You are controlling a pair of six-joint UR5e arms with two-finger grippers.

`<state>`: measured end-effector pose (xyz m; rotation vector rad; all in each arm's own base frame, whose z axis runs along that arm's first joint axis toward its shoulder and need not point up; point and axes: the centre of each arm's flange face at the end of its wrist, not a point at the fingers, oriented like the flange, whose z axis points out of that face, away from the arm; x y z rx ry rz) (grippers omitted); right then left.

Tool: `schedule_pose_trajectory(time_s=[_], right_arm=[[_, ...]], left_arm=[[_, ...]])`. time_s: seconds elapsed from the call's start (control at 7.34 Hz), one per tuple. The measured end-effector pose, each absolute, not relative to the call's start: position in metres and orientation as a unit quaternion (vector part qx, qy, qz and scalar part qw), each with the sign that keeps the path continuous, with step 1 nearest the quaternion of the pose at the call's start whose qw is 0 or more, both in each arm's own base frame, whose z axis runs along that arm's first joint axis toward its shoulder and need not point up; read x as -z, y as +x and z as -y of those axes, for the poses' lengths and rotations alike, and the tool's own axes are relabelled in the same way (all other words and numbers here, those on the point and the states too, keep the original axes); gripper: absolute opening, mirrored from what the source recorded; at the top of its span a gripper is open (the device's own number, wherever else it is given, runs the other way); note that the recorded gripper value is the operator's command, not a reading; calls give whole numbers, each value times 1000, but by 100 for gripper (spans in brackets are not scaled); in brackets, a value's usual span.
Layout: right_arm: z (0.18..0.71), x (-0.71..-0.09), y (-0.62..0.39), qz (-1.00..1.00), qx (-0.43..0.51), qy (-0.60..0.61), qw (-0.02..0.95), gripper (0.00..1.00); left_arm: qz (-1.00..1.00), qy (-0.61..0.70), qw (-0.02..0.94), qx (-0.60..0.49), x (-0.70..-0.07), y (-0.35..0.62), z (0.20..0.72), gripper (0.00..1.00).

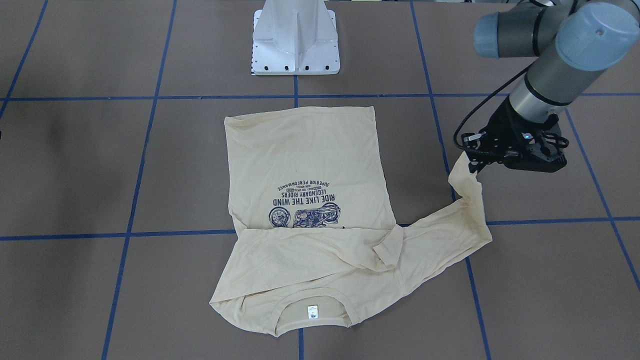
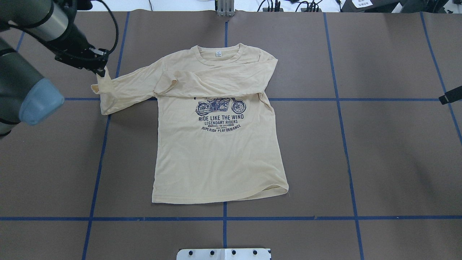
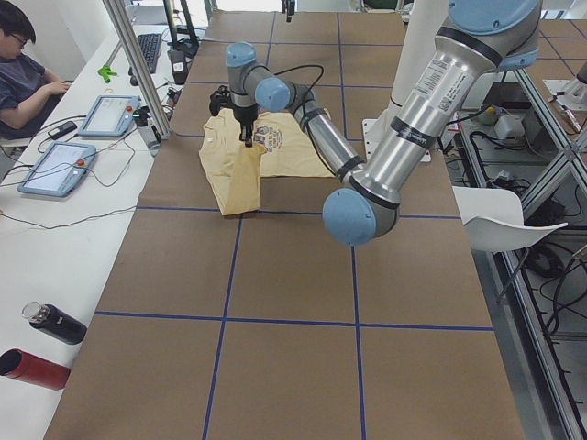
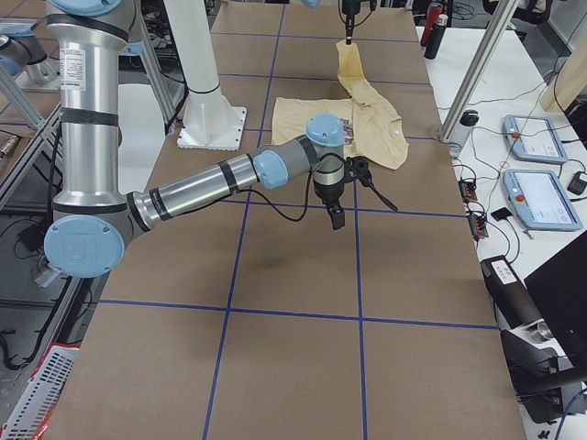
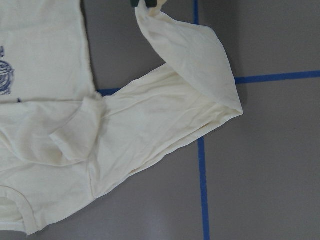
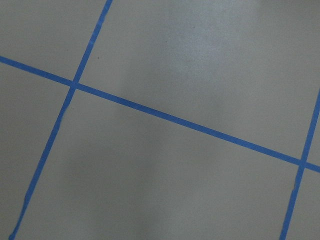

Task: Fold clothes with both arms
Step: 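Carry the sleeve with the left gripper across the shirt body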

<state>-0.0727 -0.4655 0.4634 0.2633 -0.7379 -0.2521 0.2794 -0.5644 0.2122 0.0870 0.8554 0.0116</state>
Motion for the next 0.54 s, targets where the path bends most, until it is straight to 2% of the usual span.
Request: schedule_pose_trajectory(time_s=[0.54], right_arm=[[466, -463, -73, 359, 122, 128, 917, 100]], left_arm=[[-413, -20, 909, 60, -55, 386, 628, 0]])
